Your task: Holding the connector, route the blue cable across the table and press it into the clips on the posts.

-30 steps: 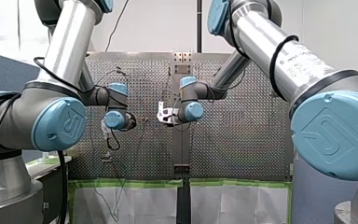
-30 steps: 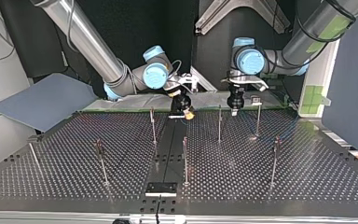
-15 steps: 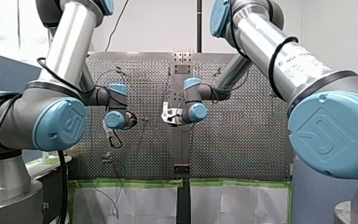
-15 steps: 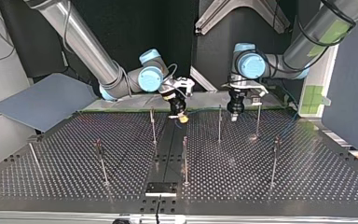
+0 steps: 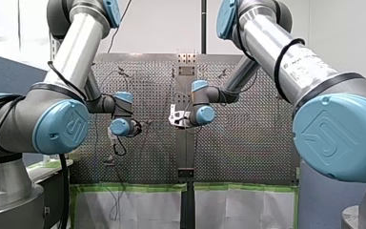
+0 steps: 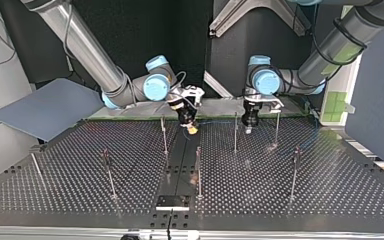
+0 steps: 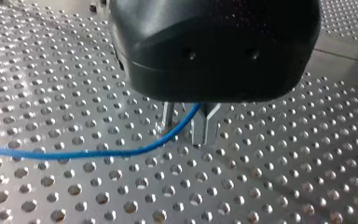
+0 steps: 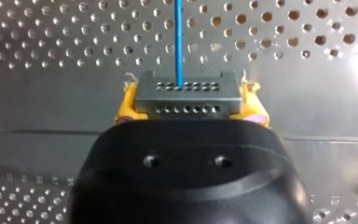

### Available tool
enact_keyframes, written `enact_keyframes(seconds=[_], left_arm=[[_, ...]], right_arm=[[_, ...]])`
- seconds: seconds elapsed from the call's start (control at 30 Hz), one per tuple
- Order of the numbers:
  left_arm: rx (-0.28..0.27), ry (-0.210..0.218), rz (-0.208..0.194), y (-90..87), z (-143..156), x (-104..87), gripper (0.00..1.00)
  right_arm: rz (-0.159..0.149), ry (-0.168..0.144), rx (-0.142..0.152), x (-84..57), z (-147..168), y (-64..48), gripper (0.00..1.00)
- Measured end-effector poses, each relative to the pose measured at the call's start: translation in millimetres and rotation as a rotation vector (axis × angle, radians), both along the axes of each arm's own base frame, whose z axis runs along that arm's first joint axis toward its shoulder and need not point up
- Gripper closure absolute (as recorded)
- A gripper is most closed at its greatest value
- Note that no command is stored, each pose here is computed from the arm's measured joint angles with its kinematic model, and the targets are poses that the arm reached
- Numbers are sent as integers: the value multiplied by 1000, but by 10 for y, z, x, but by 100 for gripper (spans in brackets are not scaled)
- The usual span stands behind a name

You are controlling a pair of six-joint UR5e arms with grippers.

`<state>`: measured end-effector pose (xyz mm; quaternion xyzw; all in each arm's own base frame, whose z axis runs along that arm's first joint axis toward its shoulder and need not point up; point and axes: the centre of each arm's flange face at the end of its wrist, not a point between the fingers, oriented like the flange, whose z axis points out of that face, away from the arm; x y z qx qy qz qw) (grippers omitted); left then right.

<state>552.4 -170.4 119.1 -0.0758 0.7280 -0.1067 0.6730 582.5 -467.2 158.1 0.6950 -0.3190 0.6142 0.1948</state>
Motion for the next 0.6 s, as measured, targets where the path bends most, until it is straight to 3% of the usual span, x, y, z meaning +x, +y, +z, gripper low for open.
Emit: enact_keyframes(seconds=[0.23, 0.27, 0.3, 0.33, 0.4, 0.43, 0.5, 0.53, 0.6], left_arm=[[6, -12, 8, 68, 18, 54, 100], [8, -14, 3, 68, 24, 61, 96], [12, -16, -3, 66, 29, 69, 86], [16, -18, -7, 64, 32, 73, 86], [26, -25, -16, 56, 43, 85, 67], [29, -30, -20, 52, 50, 93, 67], [28, -38, -29, 43, 65, 109, 42], [26, -39, -31, 41, 68, 113, 42], [22, -36, -29, 46, 69, 116, 9]], right_arm=[[-10, -5, -6, -47, 6, -78, 100], [-11, -6, -6, -50, 6, -82, 100], [-11, -6, -7, -51, 7, -84, 100], [-10, -6, -7, -52, 6, -85, 100], [-7, -7, -6, -50, 5, -84, 100], [-6, -7, -7, -48, 6, -83, 100], [-4, -7, -6, -50, 6, -85, 100], [-4, -7, -6, -53, 6, -88, 100], [-5, -8, -6, -55, 7, -93, 100]])
